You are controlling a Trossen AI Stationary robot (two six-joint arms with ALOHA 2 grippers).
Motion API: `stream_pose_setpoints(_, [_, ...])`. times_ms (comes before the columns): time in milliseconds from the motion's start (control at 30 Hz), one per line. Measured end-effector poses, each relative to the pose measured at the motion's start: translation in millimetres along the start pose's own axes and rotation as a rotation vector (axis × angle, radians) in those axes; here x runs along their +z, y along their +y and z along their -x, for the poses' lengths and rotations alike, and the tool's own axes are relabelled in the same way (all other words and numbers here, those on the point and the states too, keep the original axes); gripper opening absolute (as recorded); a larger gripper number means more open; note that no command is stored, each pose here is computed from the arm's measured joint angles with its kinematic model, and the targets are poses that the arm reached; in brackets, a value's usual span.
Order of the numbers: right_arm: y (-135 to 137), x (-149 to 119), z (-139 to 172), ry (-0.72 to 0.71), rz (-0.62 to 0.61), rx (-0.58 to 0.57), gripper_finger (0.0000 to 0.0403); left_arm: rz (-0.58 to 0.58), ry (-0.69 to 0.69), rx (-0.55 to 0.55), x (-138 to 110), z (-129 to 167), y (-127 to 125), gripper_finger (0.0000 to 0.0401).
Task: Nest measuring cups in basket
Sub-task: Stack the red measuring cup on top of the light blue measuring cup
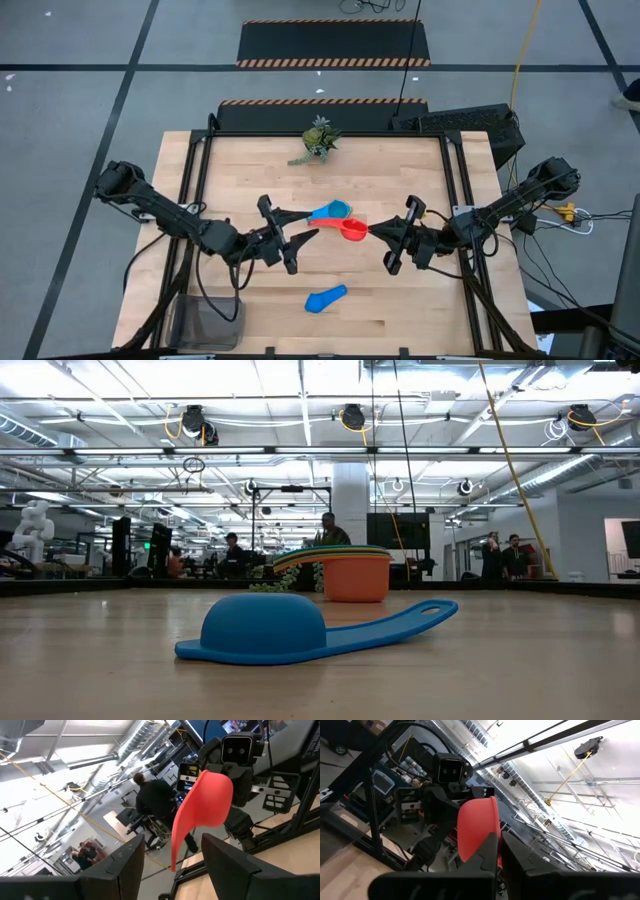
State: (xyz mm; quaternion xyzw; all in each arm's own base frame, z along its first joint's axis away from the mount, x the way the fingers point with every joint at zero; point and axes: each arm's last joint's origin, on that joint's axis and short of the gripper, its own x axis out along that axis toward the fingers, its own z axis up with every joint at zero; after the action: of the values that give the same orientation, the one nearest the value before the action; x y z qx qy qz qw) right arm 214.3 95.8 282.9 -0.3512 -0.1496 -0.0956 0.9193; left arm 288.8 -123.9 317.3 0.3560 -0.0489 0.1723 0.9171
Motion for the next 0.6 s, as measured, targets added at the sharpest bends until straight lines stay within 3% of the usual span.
stream_pose_setpoints(167, [1.0, -0.4, 0.0, -0.004, 0.007, 0.015, 0.0, -0.014, -0.003, -0.004, 0.9, 1.0, -0.8, 0.0188])
stream_pose_setpoints(600, [1.6, 0.5, 0.0, -0.034, 0.004, 0.037, 0.0, -0.032, 0.003, -0.02, 0.3, 1.5, -2.7, 0.007])
